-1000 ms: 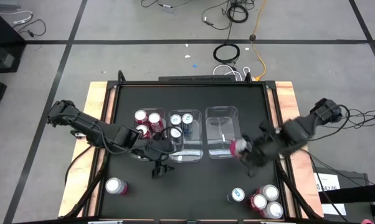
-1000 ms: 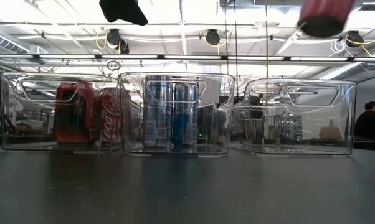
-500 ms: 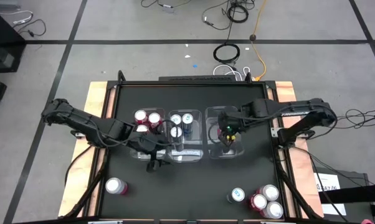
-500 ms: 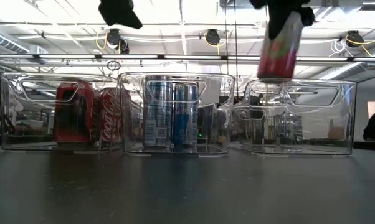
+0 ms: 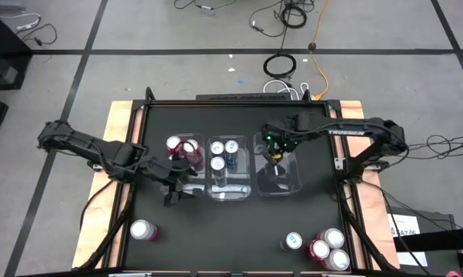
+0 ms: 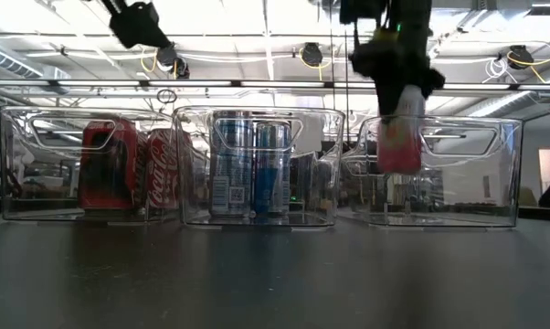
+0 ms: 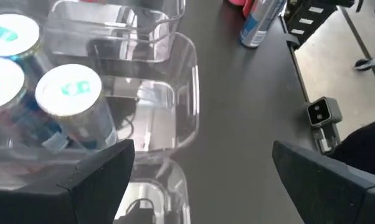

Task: Sort soda cans
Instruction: Put the pink-white soda can to the right transparent bin

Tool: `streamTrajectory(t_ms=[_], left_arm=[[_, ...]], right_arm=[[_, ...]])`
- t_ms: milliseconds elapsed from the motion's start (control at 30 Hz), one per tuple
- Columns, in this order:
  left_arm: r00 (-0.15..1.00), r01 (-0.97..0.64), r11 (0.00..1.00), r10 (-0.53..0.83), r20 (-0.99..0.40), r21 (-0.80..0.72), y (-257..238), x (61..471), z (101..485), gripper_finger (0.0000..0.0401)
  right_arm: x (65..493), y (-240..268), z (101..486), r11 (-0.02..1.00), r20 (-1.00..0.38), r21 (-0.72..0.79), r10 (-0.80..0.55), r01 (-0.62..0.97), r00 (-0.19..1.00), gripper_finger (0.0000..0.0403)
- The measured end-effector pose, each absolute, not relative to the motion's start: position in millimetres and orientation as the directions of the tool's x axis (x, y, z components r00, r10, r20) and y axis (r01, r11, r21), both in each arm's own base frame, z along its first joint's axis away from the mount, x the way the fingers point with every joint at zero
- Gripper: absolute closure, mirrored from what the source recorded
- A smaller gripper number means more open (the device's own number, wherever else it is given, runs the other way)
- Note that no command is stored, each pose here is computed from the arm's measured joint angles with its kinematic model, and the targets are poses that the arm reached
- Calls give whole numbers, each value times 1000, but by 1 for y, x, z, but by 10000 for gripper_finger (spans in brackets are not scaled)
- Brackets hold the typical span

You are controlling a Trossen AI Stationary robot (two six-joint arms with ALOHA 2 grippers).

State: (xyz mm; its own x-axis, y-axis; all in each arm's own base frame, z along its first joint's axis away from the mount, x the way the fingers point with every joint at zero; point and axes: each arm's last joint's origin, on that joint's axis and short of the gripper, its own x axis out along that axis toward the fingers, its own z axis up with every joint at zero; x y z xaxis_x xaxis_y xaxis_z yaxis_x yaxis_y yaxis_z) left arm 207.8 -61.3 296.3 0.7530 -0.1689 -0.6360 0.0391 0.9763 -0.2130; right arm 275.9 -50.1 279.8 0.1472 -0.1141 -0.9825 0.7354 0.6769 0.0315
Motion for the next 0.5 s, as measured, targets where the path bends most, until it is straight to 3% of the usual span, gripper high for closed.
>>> streamTrajectory(t_ms=[500], left_arm=[[850, -37, 973, -90, -518, -228, -52, 189, 287, 13]], right_arm=[[263, -83, 235, 690, -989, 0, -107, 724, 102, 121]])
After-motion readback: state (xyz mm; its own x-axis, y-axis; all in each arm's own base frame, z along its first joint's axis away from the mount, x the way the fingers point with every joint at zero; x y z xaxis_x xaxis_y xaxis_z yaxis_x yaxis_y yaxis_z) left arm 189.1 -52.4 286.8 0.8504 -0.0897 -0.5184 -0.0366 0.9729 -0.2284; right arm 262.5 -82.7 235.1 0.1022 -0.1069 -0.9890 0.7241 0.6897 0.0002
